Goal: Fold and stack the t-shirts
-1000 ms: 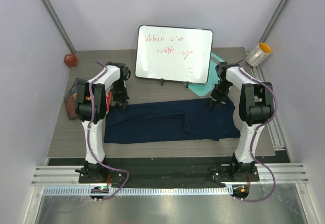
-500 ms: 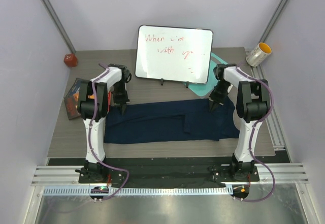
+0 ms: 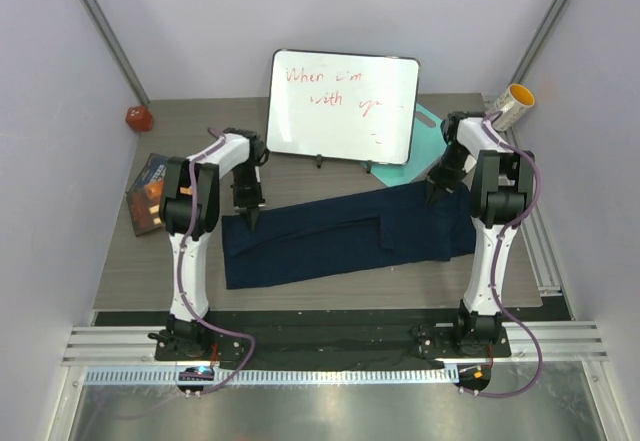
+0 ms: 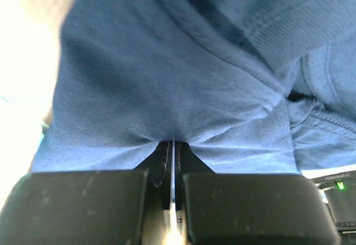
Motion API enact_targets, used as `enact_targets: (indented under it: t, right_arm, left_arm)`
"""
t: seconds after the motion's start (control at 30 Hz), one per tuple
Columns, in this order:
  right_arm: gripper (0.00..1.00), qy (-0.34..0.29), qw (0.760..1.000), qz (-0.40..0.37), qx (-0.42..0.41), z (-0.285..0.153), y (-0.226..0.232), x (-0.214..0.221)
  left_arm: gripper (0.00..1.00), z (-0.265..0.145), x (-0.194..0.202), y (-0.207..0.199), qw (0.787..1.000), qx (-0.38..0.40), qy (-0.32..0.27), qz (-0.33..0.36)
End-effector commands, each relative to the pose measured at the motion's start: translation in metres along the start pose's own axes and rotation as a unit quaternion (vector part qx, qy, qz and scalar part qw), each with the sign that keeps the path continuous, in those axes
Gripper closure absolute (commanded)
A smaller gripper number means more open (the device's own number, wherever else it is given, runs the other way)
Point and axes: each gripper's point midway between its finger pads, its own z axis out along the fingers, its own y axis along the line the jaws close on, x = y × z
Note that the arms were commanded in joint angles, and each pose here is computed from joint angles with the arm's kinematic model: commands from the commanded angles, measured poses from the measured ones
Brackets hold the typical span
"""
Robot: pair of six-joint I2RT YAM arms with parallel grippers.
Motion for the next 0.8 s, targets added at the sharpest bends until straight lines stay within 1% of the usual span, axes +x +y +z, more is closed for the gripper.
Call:
enact_targets:
  t: [0.0, 0.17, 0.2, 0.23, 0.3, 0.37, 0.5, 0.63, 0.77]
  right_arm:
    - [0.99, -0.103, 0.994, 0.034, 0.010, -0.001, 0.002, -0.072]
    - [0.99, -0.123, 0.991, 0.048, -0.008, -0.010, 0.015, -0.101]
    - [0.99, -0.131, 0.990, 0.051, -0.019, -0.018, 0.020, -0.108]
    - [0.99, -0.126, 0.991, 0.054, -0.016, -0.011, 0.020, -0.112]
    - [0.99, -0.131, 0.989, 0.055, -0.026, -0.017, 0.021, -0.124]
    - [0.99, -0.128, 0.989, 0.066, -0.024, -0.012, 0.015, -0.135]
    - [0.96, -0.124, 0.988, 0.085, -0.041, -0.011, 0.010, -0.150]
    - [0.86, -0.128, 0.986, 0.093, -0.051, -0.013, 0.009, -0.159]
    - [0.79, -0.137, 0.983, 0.096, -0.072, -0.021, 0.012, -0.168]
  left_arm:
    - [1.00, 0.008, 0.004, -0.008, 0.999, -0.004, 0.004, 0.034]
    - [1.00, 0.006, 0.015, -0.026, 0.998, 0.005, 0.002, 0.066]
    - [1.00, 0.005, 0.017, -0.028, 0.998, 0.006, 0.002, 0.070]
    - [1.00, 0.004, 0.020, -0.034, 0.997, 0.013, 0.003, 0.077]
    - [1.00, 0.005, 0.027, -0.039, 0.996, 0.020, 0.011, 0.085]
    - [1.00, 0.004, 0.036, -0.049, 0.994, 0.028, 0.017, 0.103]
    - [1.00, 0.004, 0.050, -0.058, 0.991, 0.006, 0.011, 0.136]
    - [1.00, 0.005, 0.067, -0.077, 0.984, 0.013, 0.008, 0.176]
    - [1.00, 0.004, 0.078, -0.093, 0.979, 0.031, 0.009, 0.201]
